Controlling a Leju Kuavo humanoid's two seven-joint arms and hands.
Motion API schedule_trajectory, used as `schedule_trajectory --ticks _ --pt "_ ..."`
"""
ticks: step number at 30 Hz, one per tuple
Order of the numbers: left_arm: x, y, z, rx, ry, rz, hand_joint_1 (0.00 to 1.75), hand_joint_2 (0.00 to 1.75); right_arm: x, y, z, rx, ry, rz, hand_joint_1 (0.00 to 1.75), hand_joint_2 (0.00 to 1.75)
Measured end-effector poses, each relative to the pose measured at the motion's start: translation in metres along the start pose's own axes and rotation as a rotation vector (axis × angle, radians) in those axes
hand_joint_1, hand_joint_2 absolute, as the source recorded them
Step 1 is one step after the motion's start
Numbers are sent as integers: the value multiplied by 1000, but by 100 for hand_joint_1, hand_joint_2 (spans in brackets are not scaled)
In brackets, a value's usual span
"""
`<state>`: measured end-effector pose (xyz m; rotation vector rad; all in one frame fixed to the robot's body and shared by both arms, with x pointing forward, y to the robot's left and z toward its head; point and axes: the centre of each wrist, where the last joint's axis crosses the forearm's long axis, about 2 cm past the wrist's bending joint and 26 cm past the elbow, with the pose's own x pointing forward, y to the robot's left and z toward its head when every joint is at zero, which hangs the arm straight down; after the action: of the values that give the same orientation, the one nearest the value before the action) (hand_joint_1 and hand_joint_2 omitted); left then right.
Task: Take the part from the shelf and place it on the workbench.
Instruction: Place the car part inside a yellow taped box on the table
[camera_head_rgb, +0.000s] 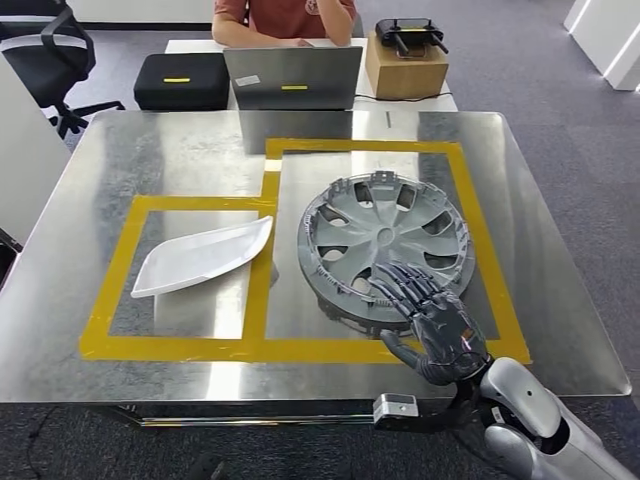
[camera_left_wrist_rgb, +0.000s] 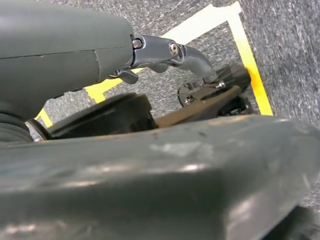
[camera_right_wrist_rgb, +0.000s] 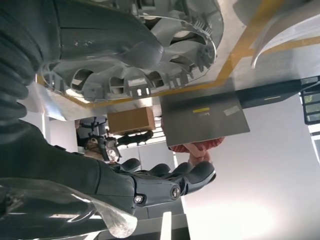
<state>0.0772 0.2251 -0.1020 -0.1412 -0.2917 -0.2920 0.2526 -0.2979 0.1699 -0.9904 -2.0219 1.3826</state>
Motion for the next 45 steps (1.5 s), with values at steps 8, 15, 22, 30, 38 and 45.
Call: schedule_trajectory --ticks 8,15,22,30,38,45 --pt "2 0 0 5 -7 -2 0 0 1 1 1 3 4 -3 0 175" --pt "3 0 0 18 -16 -8 0 0 2 1 2 6 7 -4 0 175" --pt "3 0 0 28 -22 -15 0 0 4 4 7 16 13 -12 0 175" --pt "4 0 0 35 -22 -17 0 0 7 6 12 25 22 -12 0 175" --pt "4 0 0 36 -22 -17 0 0 8 7 15 29 25 -13 0 175" --pt "6 0 -1 36 -26 -18 0 0 11 5 16 19 32 -18 0 175"
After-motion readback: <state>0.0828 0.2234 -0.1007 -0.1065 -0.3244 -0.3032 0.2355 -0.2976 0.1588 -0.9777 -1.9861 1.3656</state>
